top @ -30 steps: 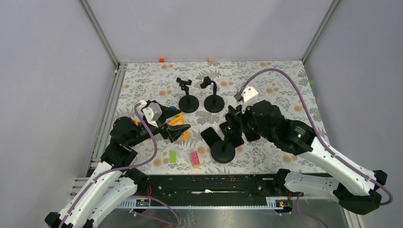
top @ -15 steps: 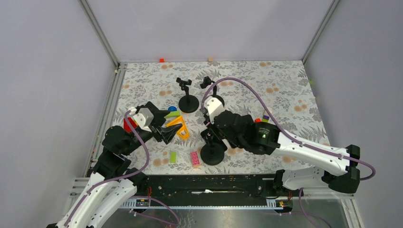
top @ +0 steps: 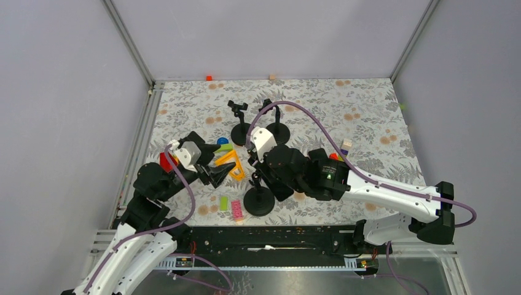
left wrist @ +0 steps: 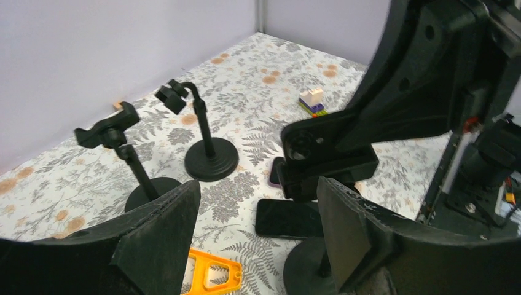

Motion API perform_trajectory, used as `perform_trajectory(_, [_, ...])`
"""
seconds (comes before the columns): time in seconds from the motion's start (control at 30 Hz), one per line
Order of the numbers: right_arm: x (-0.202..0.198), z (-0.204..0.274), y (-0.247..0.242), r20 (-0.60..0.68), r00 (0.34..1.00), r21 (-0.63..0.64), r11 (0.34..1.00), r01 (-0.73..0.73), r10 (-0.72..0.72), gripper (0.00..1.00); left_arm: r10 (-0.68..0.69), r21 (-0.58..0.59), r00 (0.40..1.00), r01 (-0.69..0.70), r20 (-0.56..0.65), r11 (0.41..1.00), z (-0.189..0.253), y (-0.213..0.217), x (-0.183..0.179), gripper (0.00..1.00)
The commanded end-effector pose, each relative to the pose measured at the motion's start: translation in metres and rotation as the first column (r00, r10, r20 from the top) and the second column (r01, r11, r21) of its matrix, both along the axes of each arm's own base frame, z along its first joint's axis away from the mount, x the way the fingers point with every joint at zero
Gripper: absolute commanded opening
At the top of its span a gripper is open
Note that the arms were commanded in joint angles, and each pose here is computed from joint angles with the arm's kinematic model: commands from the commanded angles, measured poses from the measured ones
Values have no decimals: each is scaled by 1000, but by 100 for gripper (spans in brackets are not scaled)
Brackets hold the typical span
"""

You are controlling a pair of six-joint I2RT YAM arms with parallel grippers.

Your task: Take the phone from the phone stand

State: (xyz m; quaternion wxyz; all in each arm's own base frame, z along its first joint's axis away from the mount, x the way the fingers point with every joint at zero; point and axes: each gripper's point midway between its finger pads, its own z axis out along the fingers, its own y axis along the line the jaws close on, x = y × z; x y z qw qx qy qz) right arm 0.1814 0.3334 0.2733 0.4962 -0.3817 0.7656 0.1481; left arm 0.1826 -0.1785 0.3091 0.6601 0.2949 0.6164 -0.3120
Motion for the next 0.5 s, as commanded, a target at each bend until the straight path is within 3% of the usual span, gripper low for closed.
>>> perform_trajectory(0.0, [9, 50, 12, 84, 996, 188, 982, 20, -36, 0, -159, 48, 986, 156, 58, 987, -6, -17, -17, 76])
perform_trajectory(0.13, [8, 37, 14, 55, 997, 214, 976, 41, -54, 0, -241, 60, 970, 238, 37, 969, -14, -27, -24, 76])
perform_trajectory(0.47, [-13, 41, 37, 31, 999, 274, 962, -20, 12, 0, -255, 77, 967, 253, 26, 965, -18, -30, -22, 75])
